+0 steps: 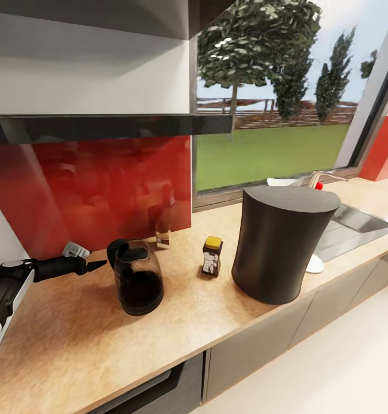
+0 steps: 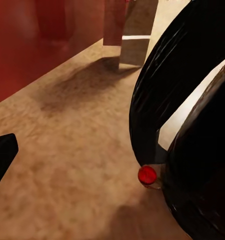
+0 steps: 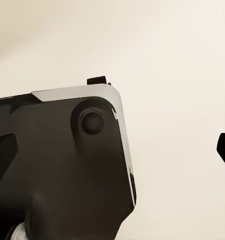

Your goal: Set up a coffee station on the kitchen countertop: keep the coffee maker on the countertop, move the bottle of coffee from the kitchen shelf to the counter next to the coffee maker, place a paper coffee filter on top of the coffee maker, put the saucer next to the coffee maker with the coffee cup on the saucer, and place the electric kettle next to the coffee maker.

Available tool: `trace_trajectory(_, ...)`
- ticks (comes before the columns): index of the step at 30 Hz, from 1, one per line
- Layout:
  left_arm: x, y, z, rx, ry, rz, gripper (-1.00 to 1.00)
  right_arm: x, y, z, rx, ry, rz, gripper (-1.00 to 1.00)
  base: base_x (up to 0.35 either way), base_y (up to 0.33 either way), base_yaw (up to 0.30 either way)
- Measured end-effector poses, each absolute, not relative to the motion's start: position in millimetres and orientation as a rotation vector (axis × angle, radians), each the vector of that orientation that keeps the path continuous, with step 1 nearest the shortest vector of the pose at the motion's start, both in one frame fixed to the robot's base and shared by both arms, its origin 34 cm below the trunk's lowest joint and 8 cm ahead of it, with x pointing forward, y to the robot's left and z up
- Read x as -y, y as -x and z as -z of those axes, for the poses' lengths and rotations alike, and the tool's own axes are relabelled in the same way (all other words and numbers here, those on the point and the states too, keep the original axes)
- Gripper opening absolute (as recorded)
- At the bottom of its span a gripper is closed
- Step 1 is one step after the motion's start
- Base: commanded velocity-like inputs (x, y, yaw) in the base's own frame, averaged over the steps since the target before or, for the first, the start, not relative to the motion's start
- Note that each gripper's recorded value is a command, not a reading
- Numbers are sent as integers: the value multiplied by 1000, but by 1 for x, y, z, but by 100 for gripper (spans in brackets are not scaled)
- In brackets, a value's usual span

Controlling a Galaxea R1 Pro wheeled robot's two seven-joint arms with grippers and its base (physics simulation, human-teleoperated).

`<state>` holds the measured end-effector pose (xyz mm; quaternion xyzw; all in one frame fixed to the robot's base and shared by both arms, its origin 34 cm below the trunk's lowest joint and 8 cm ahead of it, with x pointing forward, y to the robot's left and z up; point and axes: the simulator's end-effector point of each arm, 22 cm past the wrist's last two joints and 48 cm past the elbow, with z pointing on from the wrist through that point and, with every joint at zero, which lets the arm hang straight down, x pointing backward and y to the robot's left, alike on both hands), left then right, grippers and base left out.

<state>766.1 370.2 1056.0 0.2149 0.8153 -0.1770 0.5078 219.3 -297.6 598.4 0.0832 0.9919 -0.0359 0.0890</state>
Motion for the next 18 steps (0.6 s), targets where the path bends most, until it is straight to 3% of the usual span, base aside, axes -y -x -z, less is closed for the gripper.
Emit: trace_trajectory(18, -368, -766, -1056, -1964, -523, 434, 100, 298, -219, -598, -2952, -248, 107, 100, 56, 0, 0)
